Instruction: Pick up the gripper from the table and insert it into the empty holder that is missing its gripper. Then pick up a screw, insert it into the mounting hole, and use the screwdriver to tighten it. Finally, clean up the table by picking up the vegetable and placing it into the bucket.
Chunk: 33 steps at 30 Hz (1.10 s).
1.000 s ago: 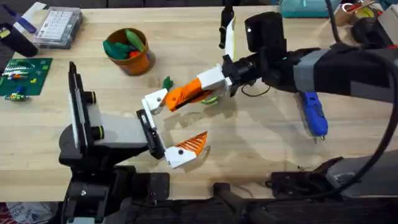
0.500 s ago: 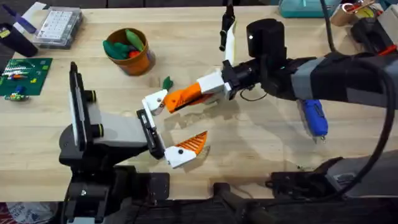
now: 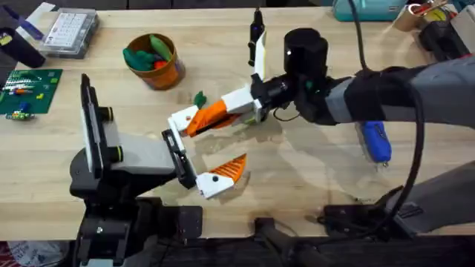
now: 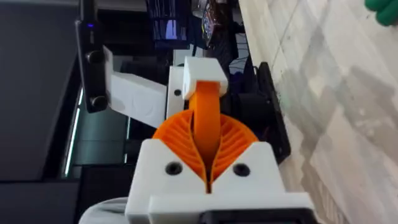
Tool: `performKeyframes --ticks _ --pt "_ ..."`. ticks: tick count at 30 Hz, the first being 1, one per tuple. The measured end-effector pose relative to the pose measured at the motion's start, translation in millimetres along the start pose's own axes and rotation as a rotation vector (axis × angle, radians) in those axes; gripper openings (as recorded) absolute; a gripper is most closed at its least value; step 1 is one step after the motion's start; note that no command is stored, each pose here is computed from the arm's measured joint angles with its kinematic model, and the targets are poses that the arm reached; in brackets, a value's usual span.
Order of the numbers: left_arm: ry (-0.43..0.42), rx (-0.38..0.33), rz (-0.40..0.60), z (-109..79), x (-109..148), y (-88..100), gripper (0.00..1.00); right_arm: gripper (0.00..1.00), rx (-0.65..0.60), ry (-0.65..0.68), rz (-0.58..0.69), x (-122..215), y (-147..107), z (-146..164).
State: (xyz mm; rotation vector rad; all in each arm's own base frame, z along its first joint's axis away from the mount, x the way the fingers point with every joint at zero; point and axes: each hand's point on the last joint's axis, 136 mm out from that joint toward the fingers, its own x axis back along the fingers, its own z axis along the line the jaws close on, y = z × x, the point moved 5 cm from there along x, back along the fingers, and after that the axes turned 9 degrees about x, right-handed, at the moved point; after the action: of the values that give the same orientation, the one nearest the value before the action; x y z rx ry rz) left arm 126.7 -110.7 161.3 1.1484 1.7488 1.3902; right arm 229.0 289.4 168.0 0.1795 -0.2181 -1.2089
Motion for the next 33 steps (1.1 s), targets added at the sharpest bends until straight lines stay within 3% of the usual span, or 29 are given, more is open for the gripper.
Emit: performKeyframes --ticks 7,20,25,29,33 --pt "-0.037 0.013 0.009 -4.7 -0.4 -1.4 0.990 0.008 -0.022 -0.004 0.000 -3.9 -0.5 -3.0" --pt "-0.010 0.030 0.006 -0.9 -0.6 -1.2 0.990 0.008 -0.021 -0.037 -0.057 -7.5 6.1 -5.6" --pt "0.006 0.028 0.002 1.1 -0.3 -0.7 0.990 0.169 -0.032 -0.053 -0.076 -10.6 7.3 -7.5" --pt "0.008 0.027 0.001 1.4 -0.3 -0.6 0.990 0.230 -0.033 -0.060 -0.086 -11.7 8.2 -8.4" --pt "0.013 0.022 0.000 1.9 -0.3 -0.2 0.990 0.396 -0.047 -0.069 -0.090 -12.3 8.0 -12.5"
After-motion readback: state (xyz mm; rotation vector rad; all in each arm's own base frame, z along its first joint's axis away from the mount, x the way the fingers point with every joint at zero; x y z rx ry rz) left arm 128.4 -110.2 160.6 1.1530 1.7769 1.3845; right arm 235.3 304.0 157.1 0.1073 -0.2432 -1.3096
